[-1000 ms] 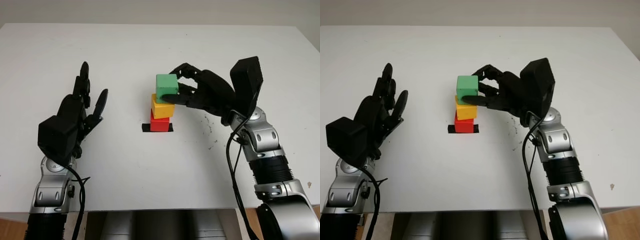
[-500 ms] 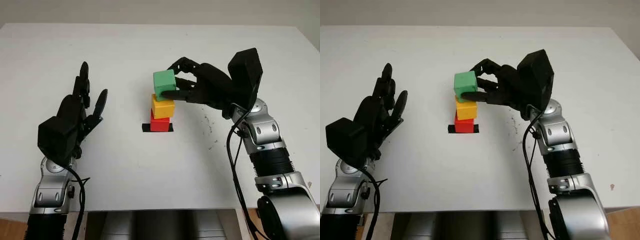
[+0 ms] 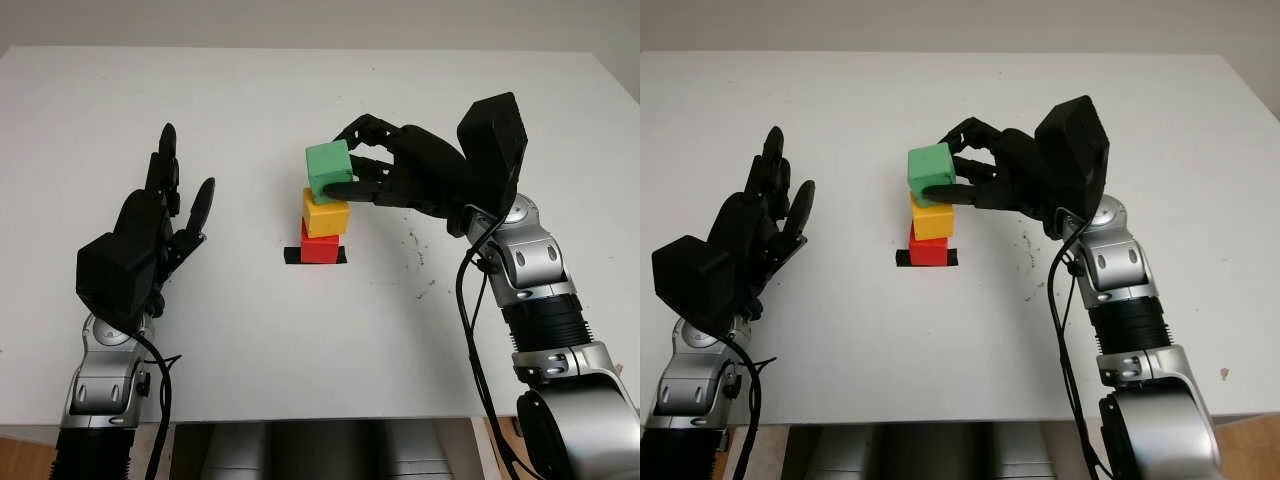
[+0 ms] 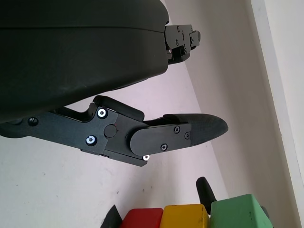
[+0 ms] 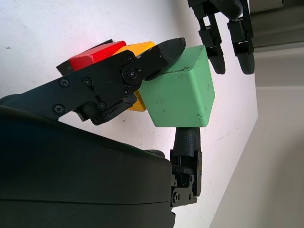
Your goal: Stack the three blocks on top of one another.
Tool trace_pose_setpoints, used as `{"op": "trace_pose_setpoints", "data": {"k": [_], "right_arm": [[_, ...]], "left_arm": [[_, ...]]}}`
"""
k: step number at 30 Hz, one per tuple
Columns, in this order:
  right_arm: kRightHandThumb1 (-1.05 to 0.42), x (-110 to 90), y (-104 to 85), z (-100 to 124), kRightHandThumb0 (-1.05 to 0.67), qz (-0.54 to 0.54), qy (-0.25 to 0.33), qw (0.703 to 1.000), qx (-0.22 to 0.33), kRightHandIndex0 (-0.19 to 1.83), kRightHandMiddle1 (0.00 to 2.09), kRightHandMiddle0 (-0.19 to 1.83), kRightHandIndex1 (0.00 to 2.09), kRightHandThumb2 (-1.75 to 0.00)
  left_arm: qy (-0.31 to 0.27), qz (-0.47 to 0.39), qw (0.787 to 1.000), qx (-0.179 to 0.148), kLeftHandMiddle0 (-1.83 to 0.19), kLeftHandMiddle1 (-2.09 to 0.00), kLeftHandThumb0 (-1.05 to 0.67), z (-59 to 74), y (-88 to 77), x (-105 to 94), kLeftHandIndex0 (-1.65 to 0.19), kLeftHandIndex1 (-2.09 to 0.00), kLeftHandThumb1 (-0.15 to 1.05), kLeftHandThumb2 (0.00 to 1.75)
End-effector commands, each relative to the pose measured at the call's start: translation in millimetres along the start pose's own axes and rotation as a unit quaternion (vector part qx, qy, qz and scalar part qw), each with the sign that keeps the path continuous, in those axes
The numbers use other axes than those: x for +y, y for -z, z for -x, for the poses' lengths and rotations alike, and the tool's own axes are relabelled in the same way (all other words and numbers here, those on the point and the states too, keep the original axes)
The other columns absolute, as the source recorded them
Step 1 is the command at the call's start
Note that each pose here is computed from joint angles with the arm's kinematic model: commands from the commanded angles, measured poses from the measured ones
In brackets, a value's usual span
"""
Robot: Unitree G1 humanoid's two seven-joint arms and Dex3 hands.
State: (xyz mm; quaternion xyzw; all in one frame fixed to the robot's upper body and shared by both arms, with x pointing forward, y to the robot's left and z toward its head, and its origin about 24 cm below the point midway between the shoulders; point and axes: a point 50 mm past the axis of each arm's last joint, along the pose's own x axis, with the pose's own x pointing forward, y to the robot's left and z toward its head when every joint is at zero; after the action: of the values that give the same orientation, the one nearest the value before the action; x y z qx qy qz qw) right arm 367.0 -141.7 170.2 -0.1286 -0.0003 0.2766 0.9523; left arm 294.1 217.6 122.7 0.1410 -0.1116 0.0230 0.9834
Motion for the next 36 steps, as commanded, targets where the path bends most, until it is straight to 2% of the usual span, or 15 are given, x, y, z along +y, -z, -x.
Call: {"op": "trace_pose_setpoints", "data": {"k": [1, 16, 20, 22, 25, 29, 34, 36], "right_arm": [[-0.99, -2.1, -7.1, 2.2, -0.47, 0.004, 0.004, 1.0, -0.011, 0.28, 1.78, 0.27, 0.04, -0.05], [-0.99, -0.5, 2.7, 2.2, -0.48, 0.014, -0.02, 1.0, 0.01, 0.28, 1.76, 0.27, 0.05, -0.06], [-0.99, -1.1, 2.4, 2.0, -0.47, 0.014, -0.041, 0.999, 0.026, 0.25, 1.73, 0.18, 0.03, -0.05], [-0.98, -1.2, 1.9, 2.4, -0.47, 0.014, -0.051, 0.998, 0.031, 0.21, 1.63, 0.07, 0.01, -0.05], [-0.97, -1.7, 1.4, 3.5, -0.49, 0.014, -0.061, 0.998, 0.032, 0.14, 1.37, -0.04, 0.0, -0.05], [-0.95, -2.0, 0.6, 4.4, -0.49, 0.023, -0.058, 0.997, 0.034, 0.09, 1.12, -0.1, 0.01, -0.05], [-0.94, -2.8, -0.2, 7.1, -0.52, 0.034, -0.054, 0.998, 0.028, 0.05, 0.93, -0.13, 0.01, -0.05], [-0.93, -3.4, -1.7, 9.1, -0.59, 0.042, -0.055, 0.997, 0.024, -0.01, 0.7, -0.16, 0.02, -0.05]], "left_arm": [[-0.001, -0.003, 1.0, -0.005, 0.16, -0.05, -0.67, 0.8, -3.1, 1.7, 0.14, -0.05, 1.05, 0.52], [-0.002, -0.005, 1.0, -0.006, 0.15, -0.05, -0.66, 2.4, -3.1, 1.1, 0.13, -0.05, 1.05, 0.51], [-0.001, -0.006, 1.0, -0.011, 0.16, -0.05, -0.65, 2.4, -3.3, 0.9, 0.13, -0.05, 1.05, 0.52], [0.0, -0.005, 1.0, -0.012, 0.16, -0.05, -0.65, 2.1, -3.4, 0.9, 0.13, -0.05, 1.05, 0.53], [0.0, -0.006, 1.0, -0.009, 0.16, -0.05, -0.65, 2.1, -3.3, 0.8, 0.13, -0.05, 1.05, 0.52], [0.0, -0.01, 1.0, -0.008, 0.16, -0.05, -0.66, 1.4, -3.2, 1.0, 0.13, -0.05, 1.05, 0.53], [0.001, -0.002, 1.0, -0.01, 0.16, -0.05, -0.66, 1.5, -3.5, 0.8, 0.13, -0.05, 1.05, 0.52], [0.0, -0.002, 1.0, -0.01, 0.16, -0.05, -0.66, 1.2, -3.7, 0.5, 0.13, -0.05, 1.05, 0.52]]}}
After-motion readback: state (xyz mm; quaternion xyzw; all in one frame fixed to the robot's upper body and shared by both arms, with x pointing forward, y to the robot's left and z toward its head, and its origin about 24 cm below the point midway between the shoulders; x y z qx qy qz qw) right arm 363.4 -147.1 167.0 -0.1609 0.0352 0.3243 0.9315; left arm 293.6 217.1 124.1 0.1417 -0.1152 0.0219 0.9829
